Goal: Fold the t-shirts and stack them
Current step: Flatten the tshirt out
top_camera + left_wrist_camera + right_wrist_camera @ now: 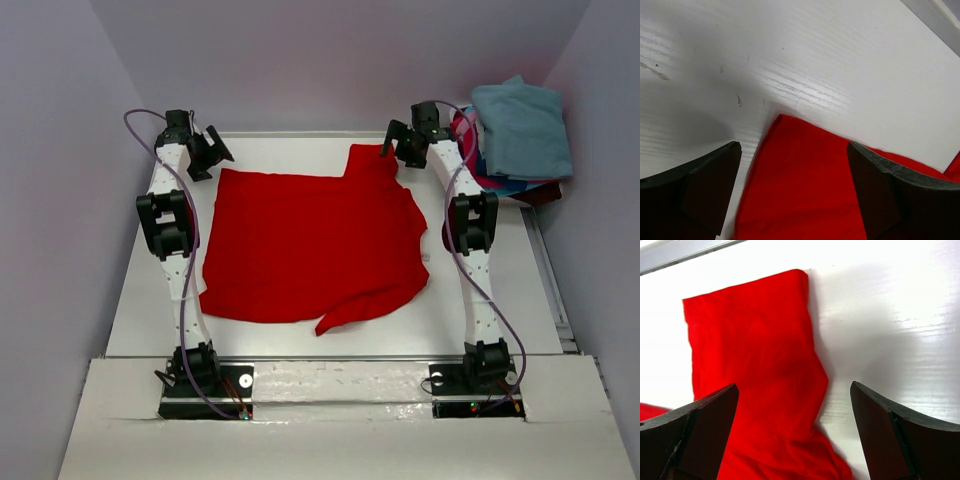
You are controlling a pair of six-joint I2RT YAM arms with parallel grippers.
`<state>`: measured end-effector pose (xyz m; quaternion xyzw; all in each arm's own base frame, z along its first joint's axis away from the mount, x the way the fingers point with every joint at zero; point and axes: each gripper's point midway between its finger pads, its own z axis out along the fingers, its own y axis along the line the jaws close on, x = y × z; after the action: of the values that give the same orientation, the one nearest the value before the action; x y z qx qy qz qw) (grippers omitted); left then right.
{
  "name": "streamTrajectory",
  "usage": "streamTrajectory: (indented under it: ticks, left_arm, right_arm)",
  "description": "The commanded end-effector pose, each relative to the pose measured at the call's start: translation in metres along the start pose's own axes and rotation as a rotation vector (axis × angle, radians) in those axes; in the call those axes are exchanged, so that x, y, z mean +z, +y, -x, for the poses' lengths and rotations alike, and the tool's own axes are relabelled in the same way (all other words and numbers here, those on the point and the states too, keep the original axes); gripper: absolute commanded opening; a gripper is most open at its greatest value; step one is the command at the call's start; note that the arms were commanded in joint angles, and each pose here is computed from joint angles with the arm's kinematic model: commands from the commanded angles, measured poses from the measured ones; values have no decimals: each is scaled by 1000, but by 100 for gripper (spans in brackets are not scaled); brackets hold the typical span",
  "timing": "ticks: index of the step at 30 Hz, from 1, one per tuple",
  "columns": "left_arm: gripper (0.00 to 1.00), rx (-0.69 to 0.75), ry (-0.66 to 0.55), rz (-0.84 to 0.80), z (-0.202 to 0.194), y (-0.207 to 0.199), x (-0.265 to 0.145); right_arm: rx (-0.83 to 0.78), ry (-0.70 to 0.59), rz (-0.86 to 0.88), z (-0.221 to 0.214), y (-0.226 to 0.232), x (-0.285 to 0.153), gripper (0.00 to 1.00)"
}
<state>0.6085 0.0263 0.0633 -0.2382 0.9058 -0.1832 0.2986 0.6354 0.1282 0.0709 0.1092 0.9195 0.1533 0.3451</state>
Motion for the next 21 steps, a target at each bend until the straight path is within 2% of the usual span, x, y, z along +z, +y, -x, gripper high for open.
streamTrajectory:
  ticks: [1,13,21]
  left_arm:
    - [98,9,-4,-20,2,-3,-4]
    - [97,-18,13,-23,-2,4,1]
    - [89,-38,19,-44,-3,1,5]
  right_arm:
    - [-17,-72,17,16,-2,12,99]
    - [-38,-135,11,29,-4,20,95]
    - [-43,-152,32,32,-1,23,90]
